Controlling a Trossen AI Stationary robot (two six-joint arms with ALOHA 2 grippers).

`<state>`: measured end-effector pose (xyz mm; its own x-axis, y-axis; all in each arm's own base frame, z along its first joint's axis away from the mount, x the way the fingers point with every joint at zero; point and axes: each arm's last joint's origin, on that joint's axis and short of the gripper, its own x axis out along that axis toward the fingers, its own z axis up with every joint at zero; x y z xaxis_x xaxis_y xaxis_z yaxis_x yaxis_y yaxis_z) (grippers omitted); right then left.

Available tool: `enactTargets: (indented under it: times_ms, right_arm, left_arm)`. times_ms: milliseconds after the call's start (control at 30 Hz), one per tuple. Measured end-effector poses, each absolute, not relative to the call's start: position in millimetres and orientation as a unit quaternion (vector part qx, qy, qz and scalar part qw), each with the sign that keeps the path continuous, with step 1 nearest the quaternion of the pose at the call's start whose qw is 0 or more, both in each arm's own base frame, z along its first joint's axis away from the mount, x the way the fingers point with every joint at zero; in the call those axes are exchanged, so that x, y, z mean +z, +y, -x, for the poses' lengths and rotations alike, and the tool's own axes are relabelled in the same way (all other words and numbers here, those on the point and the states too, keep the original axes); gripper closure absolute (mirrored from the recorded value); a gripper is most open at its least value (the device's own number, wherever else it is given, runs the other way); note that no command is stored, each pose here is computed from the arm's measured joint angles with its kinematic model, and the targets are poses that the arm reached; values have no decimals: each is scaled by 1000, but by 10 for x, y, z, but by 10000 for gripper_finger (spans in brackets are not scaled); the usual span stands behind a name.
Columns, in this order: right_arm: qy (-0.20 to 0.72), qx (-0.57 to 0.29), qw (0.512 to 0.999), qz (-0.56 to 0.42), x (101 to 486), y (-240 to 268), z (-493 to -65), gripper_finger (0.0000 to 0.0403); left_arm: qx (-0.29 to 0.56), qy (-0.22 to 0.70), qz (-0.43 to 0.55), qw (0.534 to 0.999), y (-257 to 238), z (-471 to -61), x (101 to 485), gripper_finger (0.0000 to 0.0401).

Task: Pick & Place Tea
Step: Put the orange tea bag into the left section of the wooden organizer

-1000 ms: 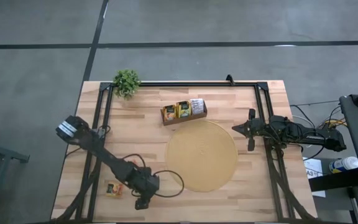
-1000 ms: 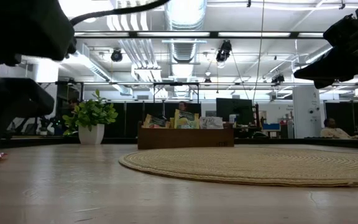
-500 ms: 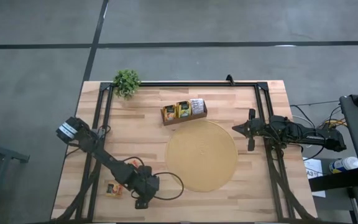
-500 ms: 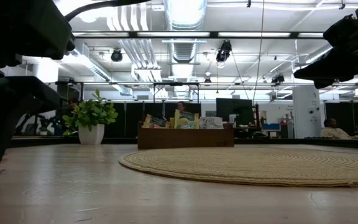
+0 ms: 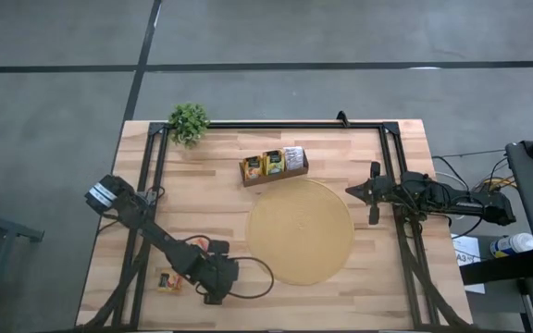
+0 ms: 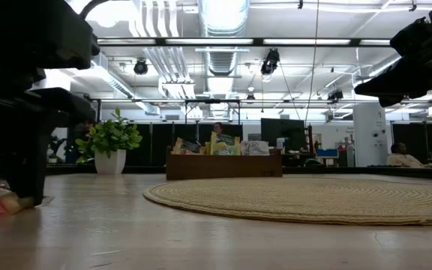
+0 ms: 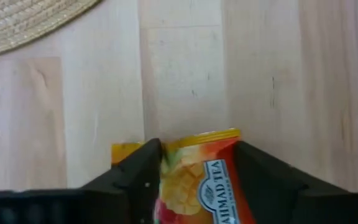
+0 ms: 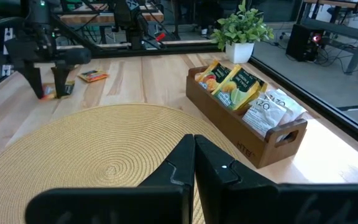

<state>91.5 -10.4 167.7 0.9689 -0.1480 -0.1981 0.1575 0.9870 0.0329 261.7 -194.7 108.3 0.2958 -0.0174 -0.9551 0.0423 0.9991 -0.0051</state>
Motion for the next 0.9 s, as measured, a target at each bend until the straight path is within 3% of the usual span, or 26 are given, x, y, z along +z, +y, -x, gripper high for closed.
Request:
enactTargets:
  times_ms: [267,700,900]
  right_arm:
    - [98,-77,992,-24,1677,-104,-915,394]
    - [98,-77,992,-24,1677,-104,-914,394]
    - [98,-77,992,-24,1677,-104,-914,394]
  left_arm:
    - [-24,592,-33,805,-1935,-2610,1091,376]
    - [3,602,-137,787,-1625,-2520,1529,387]
    - [43,582,-116,804,-1248,-2628,1800,388]
